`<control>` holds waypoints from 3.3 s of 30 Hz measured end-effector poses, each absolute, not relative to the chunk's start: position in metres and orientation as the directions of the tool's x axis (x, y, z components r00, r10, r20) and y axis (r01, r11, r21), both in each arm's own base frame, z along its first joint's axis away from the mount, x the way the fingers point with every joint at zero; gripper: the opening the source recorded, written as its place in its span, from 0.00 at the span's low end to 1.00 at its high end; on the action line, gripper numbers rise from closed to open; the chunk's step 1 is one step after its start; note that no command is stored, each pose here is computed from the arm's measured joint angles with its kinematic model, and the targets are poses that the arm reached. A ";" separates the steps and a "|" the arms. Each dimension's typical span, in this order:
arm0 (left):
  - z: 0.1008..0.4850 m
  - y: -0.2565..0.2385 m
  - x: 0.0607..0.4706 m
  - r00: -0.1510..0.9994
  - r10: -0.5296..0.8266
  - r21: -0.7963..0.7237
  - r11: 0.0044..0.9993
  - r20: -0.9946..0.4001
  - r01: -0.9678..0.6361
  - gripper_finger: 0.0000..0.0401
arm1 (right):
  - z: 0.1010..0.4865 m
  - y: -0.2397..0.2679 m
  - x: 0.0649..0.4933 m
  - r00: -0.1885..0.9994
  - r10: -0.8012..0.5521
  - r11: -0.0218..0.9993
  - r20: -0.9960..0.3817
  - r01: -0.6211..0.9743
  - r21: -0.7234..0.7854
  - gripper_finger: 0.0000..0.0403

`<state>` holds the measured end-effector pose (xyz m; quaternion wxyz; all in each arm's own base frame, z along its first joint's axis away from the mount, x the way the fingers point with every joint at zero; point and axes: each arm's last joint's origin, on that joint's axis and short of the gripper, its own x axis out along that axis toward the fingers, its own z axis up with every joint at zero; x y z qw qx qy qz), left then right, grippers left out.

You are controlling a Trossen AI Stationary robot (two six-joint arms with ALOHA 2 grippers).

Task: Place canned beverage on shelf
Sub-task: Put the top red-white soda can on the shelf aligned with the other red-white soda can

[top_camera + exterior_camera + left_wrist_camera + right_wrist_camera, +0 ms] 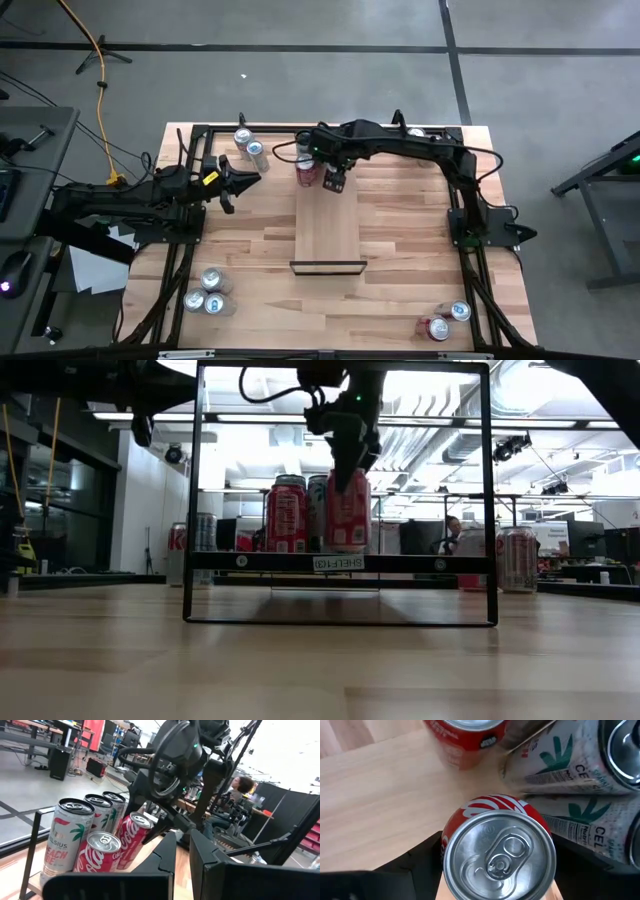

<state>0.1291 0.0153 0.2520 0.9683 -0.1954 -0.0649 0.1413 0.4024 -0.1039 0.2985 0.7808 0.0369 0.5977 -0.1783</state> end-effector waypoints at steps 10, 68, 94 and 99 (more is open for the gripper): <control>0.252 0.016 0.129 0.947 0.314 -0.398 0.879 0.072 -0.261 0.00 | 0.293 -0.113 0.407 0.250 -0.210 0.934 -0.945 0.337 -0.118 0.72; 0.251 0.017 0.129 0.932 0.357 -0.414 0.859 0.062 -0.302 0.00 | 0.211 -0.038 0.328 0.754 -0.313 0.498 -0.577 0.648 0.576 0.00; 0.251 0.017 0.129 0.931 0.359 -0.422 0.855 0.062 -0.301 0.00 | 0.203 -0.066 0.318 0.660 -0.381 0.463 -0.647 0.742 0.485 0.00; 0.251 0.017 0.129 0.932 0.358 -0.422 0.855 0.062 -0.301 0.00 | 0.202 -0.067 0.316 0.632 -0.408 0.452 -0.659 0.767 0.456 0.00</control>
